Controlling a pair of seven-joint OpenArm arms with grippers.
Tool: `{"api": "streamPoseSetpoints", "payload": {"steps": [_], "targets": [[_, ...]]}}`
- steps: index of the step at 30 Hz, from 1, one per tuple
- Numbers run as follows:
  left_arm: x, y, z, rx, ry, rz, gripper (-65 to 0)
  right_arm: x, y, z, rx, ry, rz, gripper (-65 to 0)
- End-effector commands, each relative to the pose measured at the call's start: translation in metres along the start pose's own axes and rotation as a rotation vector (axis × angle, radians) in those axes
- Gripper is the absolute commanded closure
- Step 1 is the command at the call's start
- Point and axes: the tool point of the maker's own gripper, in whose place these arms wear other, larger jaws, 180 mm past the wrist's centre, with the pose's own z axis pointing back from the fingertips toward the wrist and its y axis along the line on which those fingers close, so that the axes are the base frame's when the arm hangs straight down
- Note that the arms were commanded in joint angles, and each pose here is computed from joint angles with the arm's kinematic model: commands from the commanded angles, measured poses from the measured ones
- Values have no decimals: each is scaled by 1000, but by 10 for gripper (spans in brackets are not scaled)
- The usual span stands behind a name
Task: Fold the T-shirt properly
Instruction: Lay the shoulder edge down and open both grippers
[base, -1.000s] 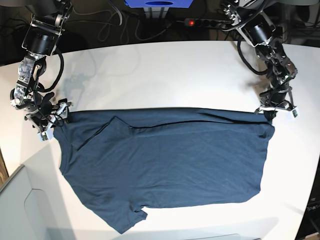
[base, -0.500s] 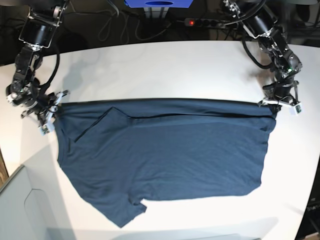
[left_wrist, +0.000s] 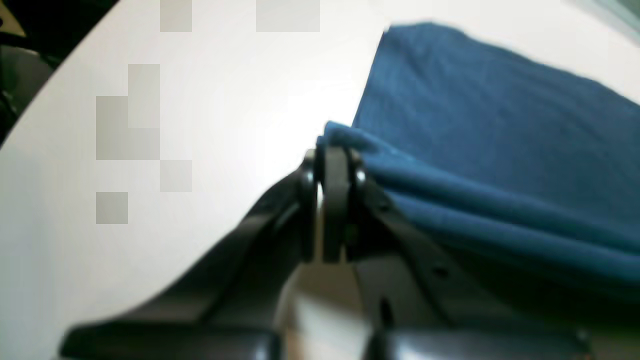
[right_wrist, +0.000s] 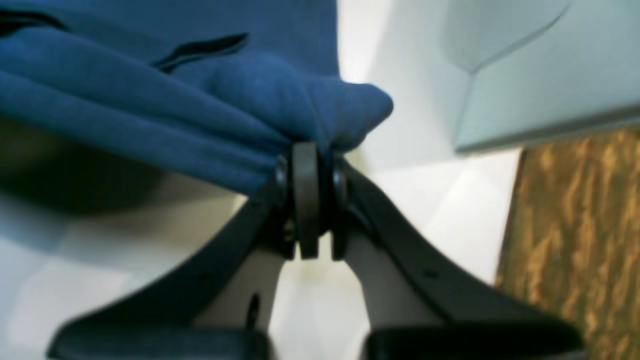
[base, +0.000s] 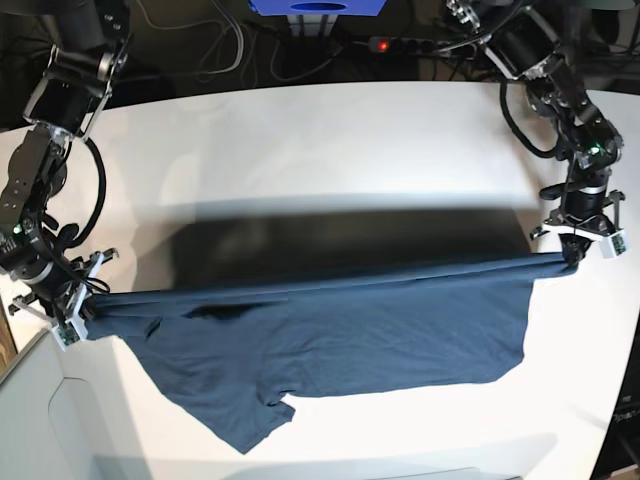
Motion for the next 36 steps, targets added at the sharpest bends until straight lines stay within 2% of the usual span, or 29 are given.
{"api": "streamPoseSetpoints", "payload": {"steps": [1, 7, 14, 20, 25, 29, 36], "targets": [[16, 6, 1, 17, -37, -5, 0, 10, -10, 3, -23, 4, 44, -4], [8, 6, 2, 17, -11, 1, 0, 21, -7, 0, -10, -5, 84, -4], [9, 8, 2, 24, -7, -9, 0, 23, -15, 4, -30, -37, 59, -4], [3, 10, 4, 26, 6, -8, 0, -1, -2, 0, 1, 30, 68, -4], [0, 8, 6, 21, 10, -10, 0, -1, -8, 8, -28, 15, 56, -4], [-4, 11, 8, 26, 21, -11, 0, -21, -1, 11, -19, 54, 58, -4], [-43, 11, 20, 27, 102, 2, 0, -80, 35, 16, 51, 175, 71, -4]]}}
